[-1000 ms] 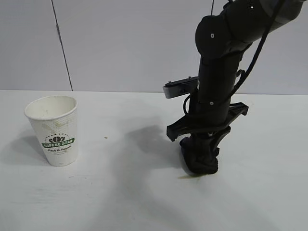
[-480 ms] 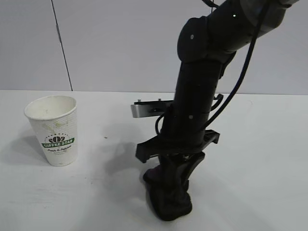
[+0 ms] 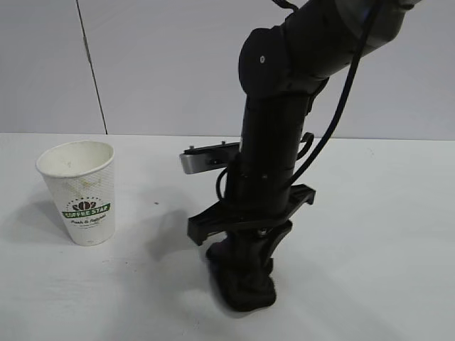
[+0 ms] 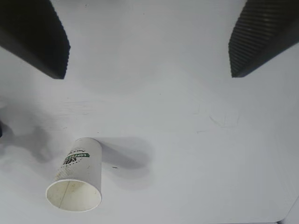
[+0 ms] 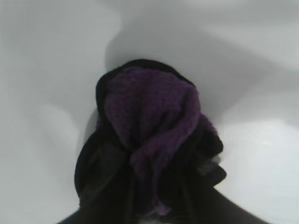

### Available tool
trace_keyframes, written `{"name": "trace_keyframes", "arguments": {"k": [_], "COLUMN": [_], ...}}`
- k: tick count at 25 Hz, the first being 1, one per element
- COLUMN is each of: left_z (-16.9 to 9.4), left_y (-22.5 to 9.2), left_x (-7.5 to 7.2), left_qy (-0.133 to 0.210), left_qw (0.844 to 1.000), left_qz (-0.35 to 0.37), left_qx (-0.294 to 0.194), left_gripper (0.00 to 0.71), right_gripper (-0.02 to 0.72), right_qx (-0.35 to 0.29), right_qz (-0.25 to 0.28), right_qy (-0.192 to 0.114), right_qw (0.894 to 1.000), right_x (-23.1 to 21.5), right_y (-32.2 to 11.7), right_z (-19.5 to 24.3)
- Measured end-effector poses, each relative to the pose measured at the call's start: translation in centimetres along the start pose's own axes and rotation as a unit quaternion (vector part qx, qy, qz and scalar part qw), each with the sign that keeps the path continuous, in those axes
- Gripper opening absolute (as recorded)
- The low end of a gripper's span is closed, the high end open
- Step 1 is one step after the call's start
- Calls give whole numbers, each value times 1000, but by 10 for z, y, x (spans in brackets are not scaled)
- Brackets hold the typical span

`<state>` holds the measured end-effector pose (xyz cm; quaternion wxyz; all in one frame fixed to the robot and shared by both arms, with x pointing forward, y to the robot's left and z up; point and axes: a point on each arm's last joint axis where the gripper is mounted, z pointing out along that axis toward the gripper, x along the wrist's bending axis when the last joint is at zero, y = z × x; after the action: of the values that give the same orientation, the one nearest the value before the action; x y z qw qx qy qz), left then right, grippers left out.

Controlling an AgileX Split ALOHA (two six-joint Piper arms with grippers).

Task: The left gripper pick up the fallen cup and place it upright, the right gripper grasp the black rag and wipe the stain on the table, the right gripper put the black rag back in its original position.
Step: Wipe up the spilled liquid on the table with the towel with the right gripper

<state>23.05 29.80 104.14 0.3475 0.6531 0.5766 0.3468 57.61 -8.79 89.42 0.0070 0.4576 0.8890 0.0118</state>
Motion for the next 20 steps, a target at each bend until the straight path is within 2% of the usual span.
{"name": "trace_keyframes", "arguments": {"k": [3, 4, 6, 9, 12, 15, 17, 18, 20], "left_z": [0, 0, 0, 0, 0, 0, 0, 0, 0], "left_y": [0, 0, 0, 0, 0, 0, 0, 0, 0], "left_x": [0, 0, 0, 0, 0, 0, 0, 0, 0], "left_qy": [0, 0, 0, 0, 0, 0, 0, 0, 0], "left_qw": [1000, 1000, 1000, 1000, 1000, 1000, 1000, 1000, 1000], "left_qz": [0, 0, 0, 0, 0, 0, 0, 0, 0], "left_qx": [0, 0, 0, 0, 0, 0, 0, 0, 0], "left_gripper": [663, 663, 663, 663, 663, 663, 663, 663, 663], "right_gripper": [115, 115, 115, 115, 115, 115, 115, 115, 115], "right_qx": [25, 33, 42, 43, 32, 1, -33, -50, -73], "right_qz": [25, 35, 55, 79, 93, 112, 122, 125, 116], "right_qy": [-58, -68, -77, -67, -32, 53, 113, 134, 150], "right_qw": [998, 996, 995, 994, 995, 992, 986, 982, 979], "right_x": [-34, -43, -60, -69, -66, -52, -42, -38, -34], "right_y": [-7, -10, -14, -17, -16, -8, 0, 5, 11], "right_z": [-2, -2, -3, -4, -7, -12, -21, -26, -35]}}
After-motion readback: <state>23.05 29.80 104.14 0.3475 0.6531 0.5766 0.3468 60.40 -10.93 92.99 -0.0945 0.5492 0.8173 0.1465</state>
